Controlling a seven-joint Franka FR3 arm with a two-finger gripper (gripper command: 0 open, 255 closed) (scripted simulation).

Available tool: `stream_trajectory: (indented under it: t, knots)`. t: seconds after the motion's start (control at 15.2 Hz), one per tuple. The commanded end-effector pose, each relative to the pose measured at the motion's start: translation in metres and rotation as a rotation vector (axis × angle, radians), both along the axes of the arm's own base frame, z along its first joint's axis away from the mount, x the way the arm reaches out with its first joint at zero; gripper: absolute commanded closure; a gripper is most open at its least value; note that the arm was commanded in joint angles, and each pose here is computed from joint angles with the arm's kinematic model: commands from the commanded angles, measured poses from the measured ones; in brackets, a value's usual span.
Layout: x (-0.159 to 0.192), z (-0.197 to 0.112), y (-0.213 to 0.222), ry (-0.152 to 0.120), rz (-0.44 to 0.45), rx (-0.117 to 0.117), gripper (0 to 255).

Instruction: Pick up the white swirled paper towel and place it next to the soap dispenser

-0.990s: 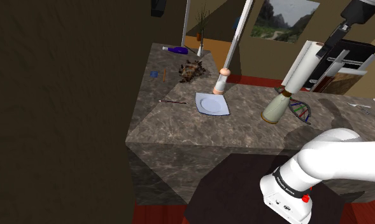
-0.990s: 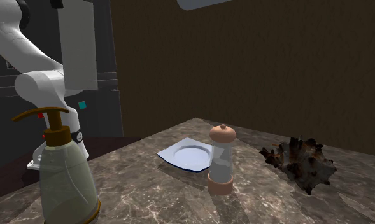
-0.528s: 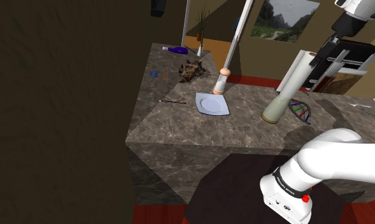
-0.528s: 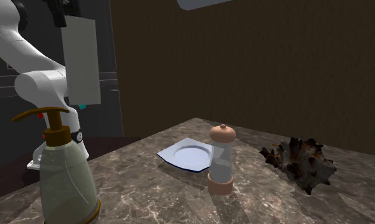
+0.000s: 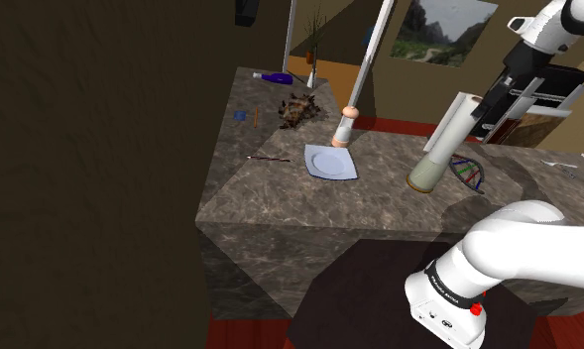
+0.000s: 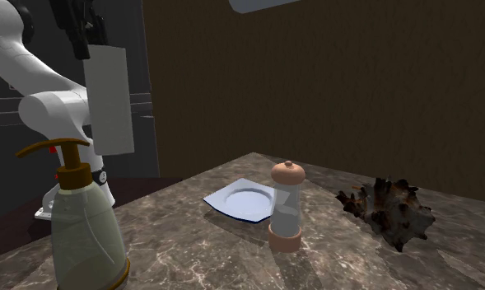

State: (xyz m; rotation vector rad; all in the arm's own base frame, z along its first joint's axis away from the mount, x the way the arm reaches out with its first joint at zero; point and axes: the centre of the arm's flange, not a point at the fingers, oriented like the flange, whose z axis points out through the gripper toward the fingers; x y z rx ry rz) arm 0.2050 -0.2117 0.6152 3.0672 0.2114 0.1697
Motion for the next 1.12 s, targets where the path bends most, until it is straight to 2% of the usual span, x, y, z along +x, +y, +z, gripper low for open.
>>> stream_trajectory:
  t: [0.0,1.06]
  knots:
    - [0.001,-0.012,0.000,0.000,0.000,0.000,255]
    - [0.001,-0.096,0.000,0.000,0.000,0.000,255]
